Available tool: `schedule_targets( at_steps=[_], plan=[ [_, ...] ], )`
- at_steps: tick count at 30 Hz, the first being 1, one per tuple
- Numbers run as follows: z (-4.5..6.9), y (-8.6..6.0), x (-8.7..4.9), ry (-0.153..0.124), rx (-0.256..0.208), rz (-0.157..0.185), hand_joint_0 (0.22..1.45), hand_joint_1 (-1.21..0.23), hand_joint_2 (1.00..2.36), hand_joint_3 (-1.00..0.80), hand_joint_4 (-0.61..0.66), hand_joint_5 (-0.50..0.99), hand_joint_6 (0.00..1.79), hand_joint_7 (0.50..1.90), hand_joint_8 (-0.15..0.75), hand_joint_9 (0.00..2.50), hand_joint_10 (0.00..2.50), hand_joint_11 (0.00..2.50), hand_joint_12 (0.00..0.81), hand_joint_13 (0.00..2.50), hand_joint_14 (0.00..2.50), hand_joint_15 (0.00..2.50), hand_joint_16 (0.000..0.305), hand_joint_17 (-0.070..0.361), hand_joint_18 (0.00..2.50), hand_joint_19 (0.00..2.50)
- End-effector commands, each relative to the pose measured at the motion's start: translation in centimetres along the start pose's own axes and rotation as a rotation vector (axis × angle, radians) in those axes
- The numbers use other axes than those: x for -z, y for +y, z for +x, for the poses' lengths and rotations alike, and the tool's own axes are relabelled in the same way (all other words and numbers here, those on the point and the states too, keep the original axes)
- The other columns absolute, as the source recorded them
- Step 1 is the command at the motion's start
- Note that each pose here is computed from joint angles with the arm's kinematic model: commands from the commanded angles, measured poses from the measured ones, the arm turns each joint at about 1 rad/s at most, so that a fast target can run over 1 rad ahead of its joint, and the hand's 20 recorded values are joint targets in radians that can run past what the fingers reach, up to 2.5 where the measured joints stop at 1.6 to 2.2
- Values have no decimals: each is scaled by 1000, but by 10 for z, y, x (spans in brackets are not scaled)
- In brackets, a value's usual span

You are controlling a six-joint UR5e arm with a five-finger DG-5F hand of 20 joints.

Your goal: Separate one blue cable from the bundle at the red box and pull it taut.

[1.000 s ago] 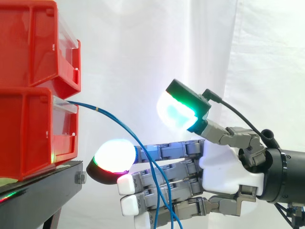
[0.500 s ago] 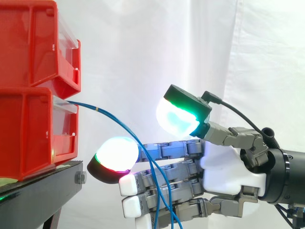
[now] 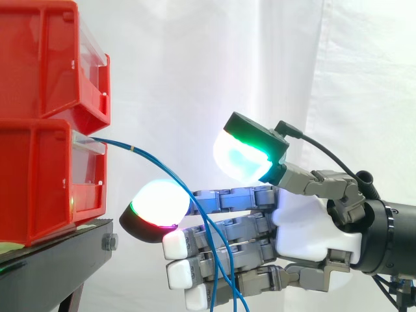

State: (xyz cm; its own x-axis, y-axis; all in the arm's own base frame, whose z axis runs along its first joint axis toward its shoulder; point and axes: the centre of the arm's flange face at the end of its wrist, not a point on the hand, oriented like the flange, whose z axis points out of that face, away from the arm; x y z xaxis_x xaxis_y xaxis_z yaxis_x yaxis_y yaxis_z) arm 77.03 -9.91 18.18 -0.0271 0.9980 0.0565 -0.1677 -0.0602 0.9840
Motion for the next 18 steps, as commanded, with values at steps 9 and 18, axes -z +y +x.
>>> schedule_targets(
  at_steps=[9, 18],
  plan=[
    [-2, 6, -4, 12, 2, -14, 624, -637, 1011, -348, 250, -161, 503, 999, 297, 667, 10, 452, 352, 659, 15, 398, 47, 105, 512, 561],
    [-3, 6, -4, 11, 1, -14, 620, -634, 1010, -358, 234, -157, 502, 1044, 298, 674, 11, 469, 352, 665, 13, 403, 47, 106, 518, 561]
  ],
)
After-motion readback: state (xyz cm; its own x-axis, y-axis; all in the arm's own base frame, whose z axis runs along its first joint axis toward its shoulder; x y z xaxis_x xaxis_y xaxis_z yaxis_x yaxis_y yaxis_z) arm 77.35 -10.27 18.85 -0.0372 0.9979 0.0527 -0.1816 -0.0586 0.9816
